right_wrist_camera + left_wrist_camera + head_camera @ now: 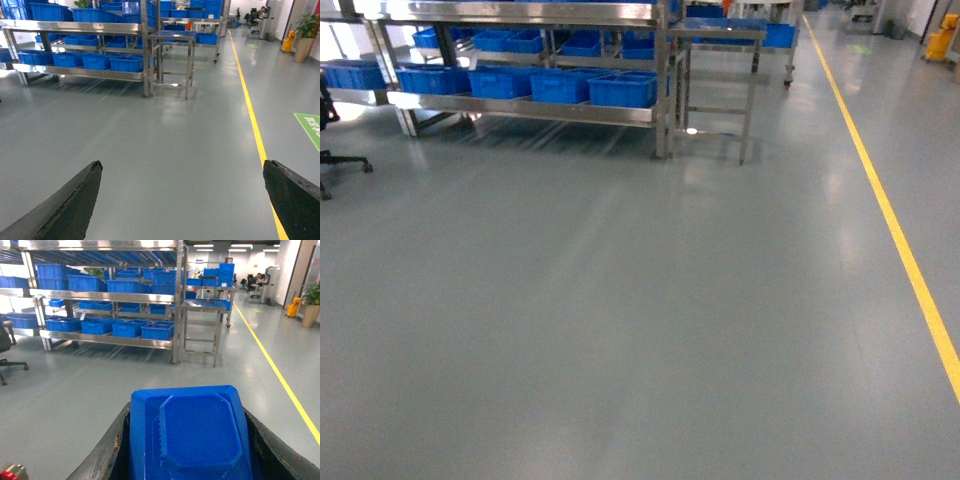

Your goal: Pick blue part to blue bin on bottom shelf

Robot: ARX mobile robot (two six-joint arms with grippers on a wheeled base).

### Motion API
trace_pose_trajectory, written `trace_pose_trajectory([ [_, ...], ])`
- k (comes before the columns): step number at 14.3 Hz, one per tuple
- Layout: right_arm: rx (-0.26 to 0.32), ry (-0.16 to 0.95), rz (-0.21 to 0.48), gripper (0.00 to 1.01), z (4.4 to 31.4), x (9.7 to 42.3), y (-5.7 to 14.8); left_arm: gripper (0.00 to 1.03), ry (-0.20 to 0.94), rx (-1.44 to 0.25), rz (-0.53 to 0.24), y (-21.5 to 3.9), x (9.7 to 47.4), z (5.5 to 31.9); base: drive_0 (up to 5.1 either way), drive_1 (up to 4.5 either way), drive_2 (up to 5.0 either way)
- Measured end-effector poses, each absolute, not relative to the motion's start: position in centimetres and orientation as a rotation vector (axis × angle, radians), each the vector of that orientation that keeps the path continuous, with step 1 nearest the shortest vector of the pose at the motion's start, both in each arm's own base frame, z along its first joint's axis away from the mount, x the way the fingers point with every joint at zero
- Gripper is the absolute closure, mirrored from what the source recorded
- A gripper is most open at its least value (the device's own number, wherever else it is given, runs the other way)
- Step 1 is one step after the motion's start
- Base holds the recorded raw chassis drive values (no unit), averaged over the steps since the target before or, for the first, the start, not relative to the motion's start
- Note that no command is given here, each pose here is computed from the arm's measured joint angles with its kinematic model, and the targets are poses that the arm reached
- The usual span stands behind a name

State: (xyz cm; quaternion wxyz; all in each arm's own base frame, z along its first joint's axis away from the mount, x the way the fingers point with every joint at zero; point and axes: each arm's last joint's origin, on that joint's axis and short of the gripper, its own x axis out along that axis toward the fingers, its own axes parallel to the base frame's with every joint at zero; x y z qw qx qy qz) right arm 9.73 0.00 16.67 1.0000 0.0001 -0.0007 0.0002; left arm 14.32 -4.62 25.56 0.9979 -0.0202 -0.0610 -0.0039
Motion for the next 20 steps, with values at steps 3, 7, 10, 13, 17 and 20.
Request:
trace_pose_trajectory([
  [3,0.0,-0.001,0.0,0.03,16.67,9.73,0.0,0.59,-0.123,-0.04,-0.008,-4.62,14.32,25.58,-1.4,-1.45,-1.4],
  [7,0.0,-0.001,0.0,0.03,16.67,9.73,0.0,0.59,-0.122,-0.04,-0.007,-4.61,14.32,25.57,-1.4,-1.45,-1.4],
  [10,0.0,-0.002,-0.001,0.03,16.67,9.73,-0.01,0.59,-0.121,-0.04,-0.012,-4.64,14.33,25.56,-1.0,-0.96,-1.0],
  [13,0.0,-0.002,0.0,0.03,16.67,9.73,0.0,0.59,-0.122,-0.04,-0.007,-4.61,14.32,25.56,0.0,0.0,0.0],
  [17,0.0,-0.003,0.0,0.03,16.68,9.73,0.0,0.59,-0.127,-0.042,-0.008,-4.6,14.26,25.64,0.0,0.0,0.0],
  [20,0.0,-0.002,0.0,0.03,16.68,9.73,0.0,0.59,-0.126,-0.042,-0.008,-4.61,14.29,25.62,0.0,0.0,0.0],
])
